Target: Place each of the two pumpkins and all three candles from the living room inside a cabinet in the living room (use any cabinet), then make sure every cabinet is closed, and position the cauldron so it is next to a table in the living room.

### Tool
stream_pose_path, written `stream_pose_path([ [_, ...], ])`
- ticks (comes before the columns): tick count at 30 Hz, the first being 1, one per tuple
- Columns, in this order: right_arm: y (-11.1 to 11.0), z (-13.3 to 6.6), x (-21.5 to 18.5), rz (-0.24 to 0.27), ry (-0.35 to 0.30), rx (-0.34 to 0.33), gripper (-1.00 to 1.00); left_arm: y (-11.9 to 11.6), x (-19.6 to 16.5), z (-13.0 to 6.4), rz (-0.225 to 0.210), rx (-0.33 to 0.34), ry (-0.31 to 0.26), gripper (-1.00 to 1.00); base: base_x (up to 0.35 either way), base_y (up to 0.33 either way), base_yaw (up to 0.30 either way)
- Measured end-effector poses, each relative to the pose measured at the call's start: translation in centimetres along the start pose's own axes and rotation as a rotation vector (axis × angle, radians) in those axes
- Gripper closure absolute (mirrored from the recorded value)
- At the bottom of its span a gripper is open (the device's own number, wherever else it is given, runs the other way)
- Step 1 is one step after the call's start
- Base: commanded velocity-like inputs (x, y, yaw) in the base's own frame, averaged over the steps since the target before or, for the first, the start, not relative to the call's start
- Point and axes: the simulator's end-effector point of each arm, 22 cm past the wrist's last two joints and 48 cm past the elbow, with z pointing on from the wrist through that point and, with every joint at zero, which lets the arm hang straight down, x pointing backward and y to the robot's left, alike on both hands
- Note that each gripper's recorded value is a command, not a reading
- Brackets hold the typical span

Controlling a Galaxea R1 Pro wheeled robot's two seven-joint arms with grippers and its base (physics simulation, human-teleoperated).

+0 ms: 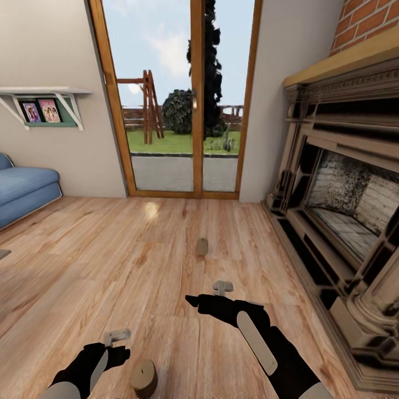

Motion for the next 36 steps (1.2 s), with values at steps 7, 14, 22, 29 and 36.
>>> stream_pose_path([
  [7,-0.2,0.6,1.2,0.004,0.007,-0.020,-1.00,0.0,1.1,1.2,0.002,0.000,0.009,-1.00,0.000,0.000,0.000],
  [14,1.8,1.1,2.4,0.028,0.032,-0.163,-1.00,-0.6,2.6,2.2,0.007,0.009,0.044,-1.00,0.000,0.000,0.000],
  [22,1.2,1.9,3.7,0.051,0.058,-0.176,-1.00,-1.0,4.2,3.2,0.010,0.014,0.083,-1.00,0.000,0.000,0.000],
  [29,0.2,2.7,4.8,0.073,0.080,-0.170,-1.00,-1.7,5.6,4.0,0.012,0.050,0.116,-1.00,0.000,0.000,0.000],
  [36,-0.7,3.4,6.0,0.091,0.102,-0.159,-1.00,-2.1,6.9,4.8,0.019,0.064,0.142,-1.00,0.000,0.000,0.000],
])
